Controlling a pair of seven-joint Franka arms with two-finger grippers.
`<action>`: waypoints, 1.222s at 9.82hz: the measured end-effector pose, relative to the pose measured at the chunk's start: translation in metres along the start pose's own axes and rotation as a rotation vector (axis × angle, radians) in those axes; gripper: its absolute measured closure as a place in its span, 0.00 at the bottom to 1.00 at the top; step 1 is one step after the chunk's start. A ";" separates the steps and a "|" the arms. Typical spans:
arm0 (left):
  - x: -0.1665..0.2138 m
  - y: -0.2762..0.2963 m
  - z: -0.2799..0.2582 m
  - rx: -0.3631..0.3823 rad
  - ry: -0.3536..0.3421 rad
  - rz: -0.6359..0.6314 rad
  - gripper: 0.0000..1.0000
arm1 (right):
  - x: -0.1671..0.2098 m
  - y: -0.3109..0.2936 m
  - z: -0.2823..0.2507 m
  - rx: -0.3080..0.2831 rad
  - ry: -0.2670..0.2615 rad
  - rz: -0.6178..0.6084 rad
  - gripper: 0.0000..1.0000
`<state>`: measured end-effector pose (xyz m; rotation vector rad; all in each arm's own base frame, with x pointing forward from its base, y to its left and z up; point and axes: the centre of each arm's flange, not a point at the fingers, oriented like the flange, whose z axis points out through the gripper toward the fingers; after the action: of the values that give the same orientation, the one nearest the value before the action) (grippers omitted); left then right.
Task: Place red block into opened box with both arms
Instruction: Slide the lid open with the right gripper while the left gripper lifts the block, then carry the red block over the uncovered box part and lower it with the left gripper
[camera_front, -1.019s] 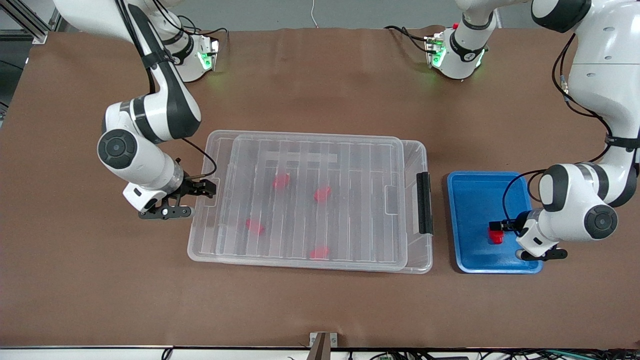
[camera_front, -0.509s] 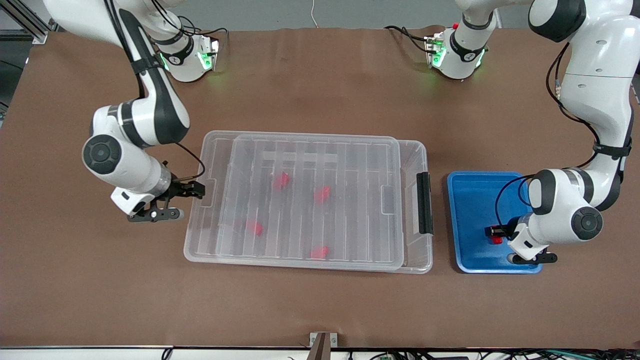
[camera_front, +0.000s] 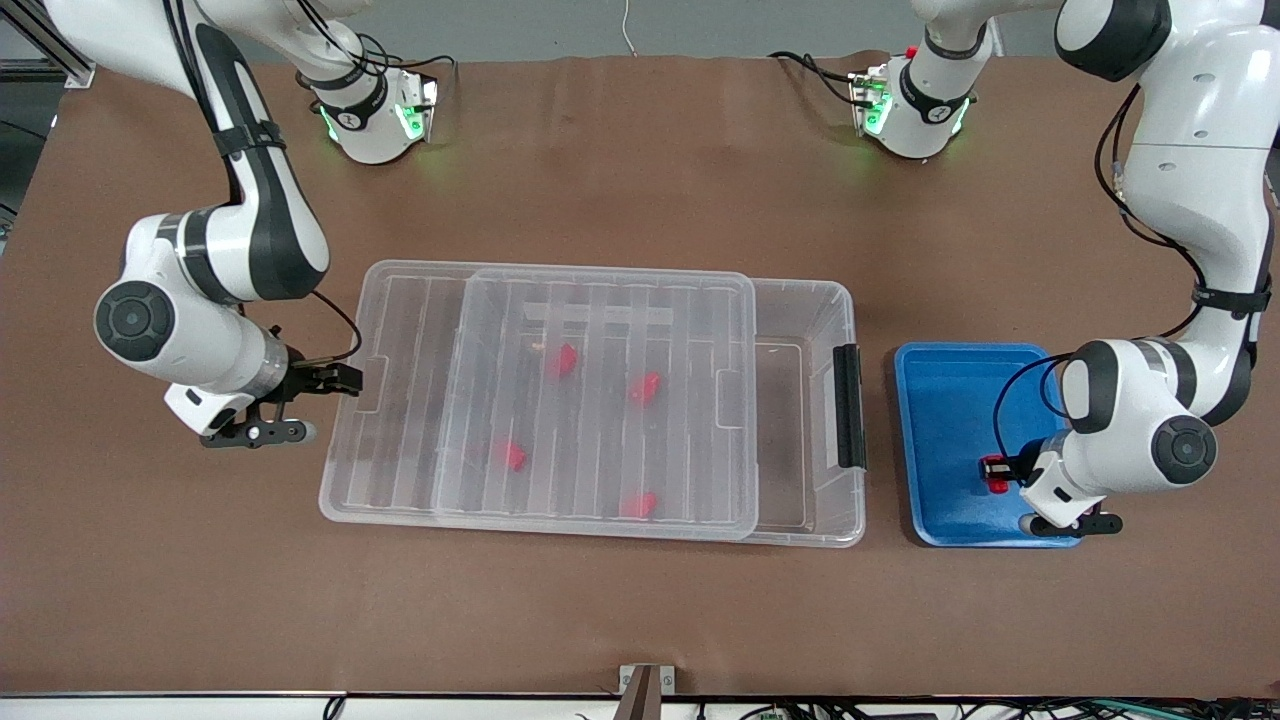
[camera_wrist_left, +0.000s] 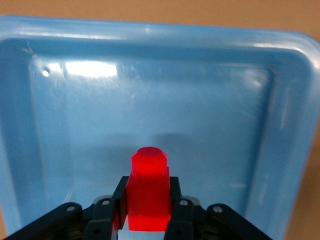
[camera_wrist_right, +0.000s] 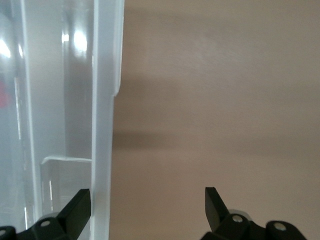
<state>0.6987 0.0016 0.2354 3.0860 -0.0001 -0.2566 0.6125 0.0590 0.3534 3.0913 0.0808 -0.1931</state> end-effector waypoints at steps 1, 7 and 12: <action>-0.011 0.020 -0.033 0.000 -0.037 0.029 0.65 | -0.001 0.017 0.000 -0.007 -0.010 0.002 0.00; -0.075 0.145 -0.135 -0.009 -0.119 0.026 0.65 | -0.007 0.093 -0.025 -0.020 -0.031 -0.004 0.00; -0.119 0.274 -0.145 -0.030 -0.125 -0.101 0.65 | -0.041 0.112 -0.220 0.005 0.088 0.175 0.00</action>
<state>0.6067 -0.2650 0.4101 3.0384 0.1542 -0.4487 0.6053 -0.0441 0.5811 3.0885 -0.1876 -0.0510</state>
